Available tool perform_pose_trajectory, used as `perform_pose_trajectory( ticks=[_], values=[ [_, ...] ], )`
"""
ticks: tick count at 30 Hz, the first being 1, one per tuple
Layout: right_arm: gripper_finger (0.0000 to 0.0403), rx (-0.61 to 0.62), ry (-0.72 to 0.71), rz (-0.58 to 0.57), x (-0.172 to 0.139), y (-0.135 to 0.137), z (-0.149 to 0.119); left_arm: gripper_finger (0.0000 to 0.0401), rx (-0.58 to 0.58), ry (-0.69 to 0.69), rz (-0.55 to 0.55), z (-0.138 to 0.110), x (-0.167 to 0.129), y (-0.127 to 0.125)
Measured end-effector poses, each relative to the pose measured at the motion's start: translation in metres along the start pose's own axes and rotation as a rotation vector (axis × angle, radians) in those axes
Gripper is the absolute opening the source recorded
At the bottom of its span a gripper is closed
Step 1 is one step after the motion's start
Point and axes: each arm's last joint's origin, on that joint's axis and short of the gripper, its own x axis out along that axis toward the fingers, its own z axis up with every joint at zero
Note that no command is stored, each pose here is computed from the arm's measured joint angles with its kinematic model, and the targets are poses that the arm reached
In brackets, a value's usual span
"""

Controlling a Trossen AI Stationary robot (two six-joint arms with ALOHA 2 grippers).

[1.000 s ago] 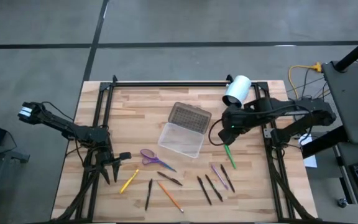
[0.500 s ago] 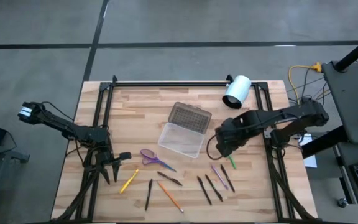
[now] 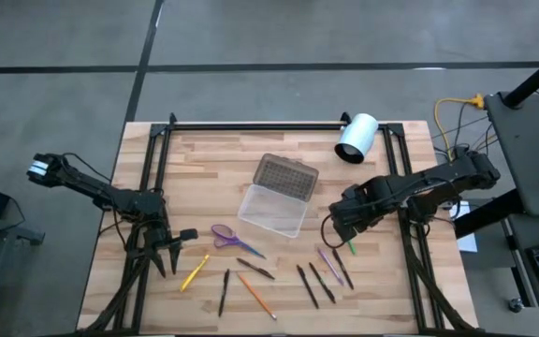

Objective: Pick & place school supplies into a supply box
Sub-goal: Put the green pen into the supply box

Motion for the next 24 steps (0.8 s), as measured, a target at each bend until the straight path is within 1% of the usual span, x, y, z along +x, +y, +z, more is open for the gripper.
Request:
perform_pose_trajectory(
  ticks=[2,6,8,14,21,24],
  values=[
    [0.0068,0.011,0.003,-0.019,0.004,0.001,0.000,0.0105,0.000,0.000,0.000,0.000,0.000,0.000],
    [0.0068,-0.039,0.008,-0.037,0.010,0.003,0.001,0.0105,0.000,0.000,0.000,0.000,0.000,0.000],
    [0.0068,-0.041,0.008,-0.037,0.011,0.004,0.001,0.0105,0.001,0.000,0.000,0.000,0.000,0.000],
    [0.0068,-0.044,-0.003,0.007,0.011,0.009,0.002,0.0105,0.000,0.000,-0.001,0.000,0.000,0.000],
    [0.0068,-0.046,-0.008,0.021,0.011,0.010,0.003,0.0105,0.001,0.000,-0.001,0.000,0.000,0.000],
    [0.0068,-0.140,-0.049,0.026,0.011,0.012,0.004,0.0105,0.001,0.000,0.000,0.000,0.000,0.000]
  ],
)
